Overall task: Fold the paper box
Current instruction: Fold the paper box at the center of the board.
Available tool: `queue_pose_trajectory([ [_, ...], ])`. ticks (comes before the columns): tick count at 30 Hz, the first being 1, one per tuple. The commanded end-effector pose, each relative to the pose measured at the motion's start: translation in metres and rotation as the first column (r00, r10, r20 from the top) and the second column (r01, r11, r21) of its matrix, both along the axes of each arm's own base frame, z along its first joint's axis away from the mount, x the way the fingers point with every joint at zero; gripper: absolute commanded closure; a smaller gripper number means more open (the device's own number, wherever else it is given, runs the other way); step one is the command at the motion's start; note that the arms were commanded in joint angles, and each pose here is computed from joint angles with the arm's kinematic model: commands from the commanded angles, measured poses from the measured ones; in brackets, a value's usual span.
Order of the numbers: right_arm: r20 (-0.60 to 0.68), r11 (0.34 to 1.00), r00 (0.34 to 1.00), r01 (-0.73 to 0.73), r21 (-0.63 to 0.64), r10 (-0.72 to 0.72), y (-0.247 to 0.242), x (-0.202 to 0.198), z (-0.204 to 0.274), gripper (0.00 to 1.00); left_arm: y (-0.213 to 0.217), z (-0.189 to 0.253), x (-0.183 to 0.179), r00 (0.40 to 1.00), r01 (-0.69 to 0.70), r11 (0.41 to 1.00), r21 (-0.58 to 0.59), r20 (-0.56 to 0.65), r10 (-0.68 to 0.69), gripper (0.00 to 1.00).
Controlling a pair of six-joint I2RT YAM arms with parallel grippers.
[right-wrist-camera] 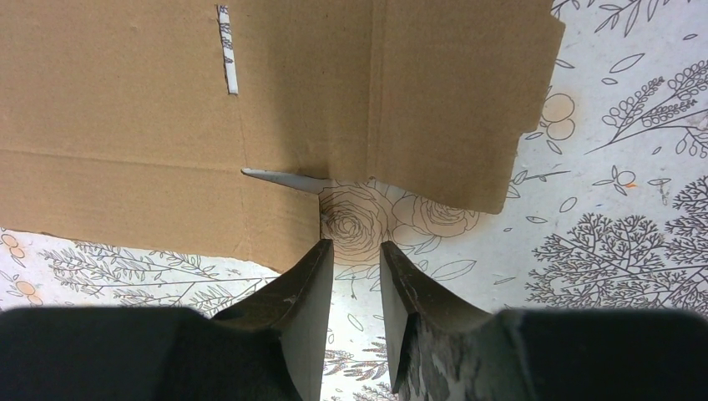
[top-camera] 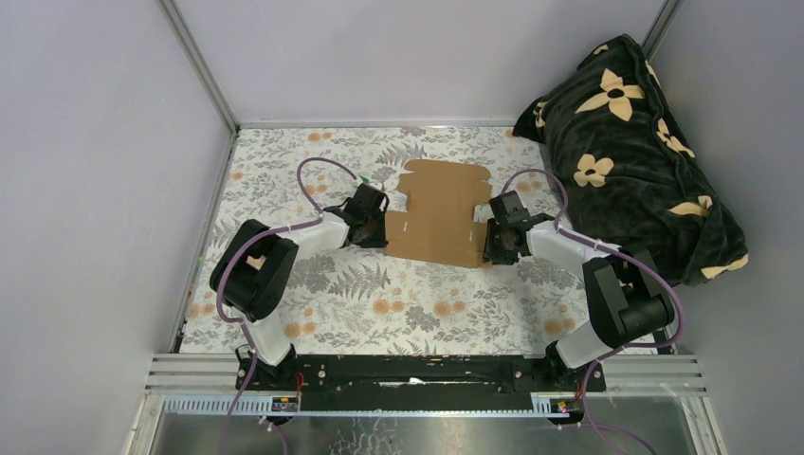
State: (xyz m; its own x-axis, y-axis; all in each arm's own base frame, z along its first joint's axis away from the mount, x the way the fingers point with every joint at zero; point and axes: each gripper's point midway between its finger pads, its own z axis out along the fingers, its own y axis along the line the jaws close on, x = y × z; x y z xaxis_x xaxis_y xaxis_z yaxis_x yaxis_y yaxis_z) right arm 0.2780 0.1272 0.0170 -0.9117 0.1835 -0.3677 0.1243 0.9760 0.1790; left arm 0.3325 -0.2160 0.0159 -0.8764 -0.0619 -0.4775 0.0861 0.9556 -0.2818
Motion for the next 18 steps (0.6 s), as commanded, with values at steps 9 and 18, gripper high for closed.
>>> queue_pose_trajectory([
  [9,0.052,0.998,0.998,-0.026,0.049,0.023,0.011,0.010,0.015,0.65,-0.027,0.027,0.004,0.996,0.067,0.996,-0.063,0.056,-0.063,0.80],
  [18,0.074,0.998,0.997,-0.030,0.056,0.026,0.013,0.013,0.023,0.65,-0.034,0.043,0.006,0.994,0.076,0.994,-0.078,0.081,-0.070,0.80],
])
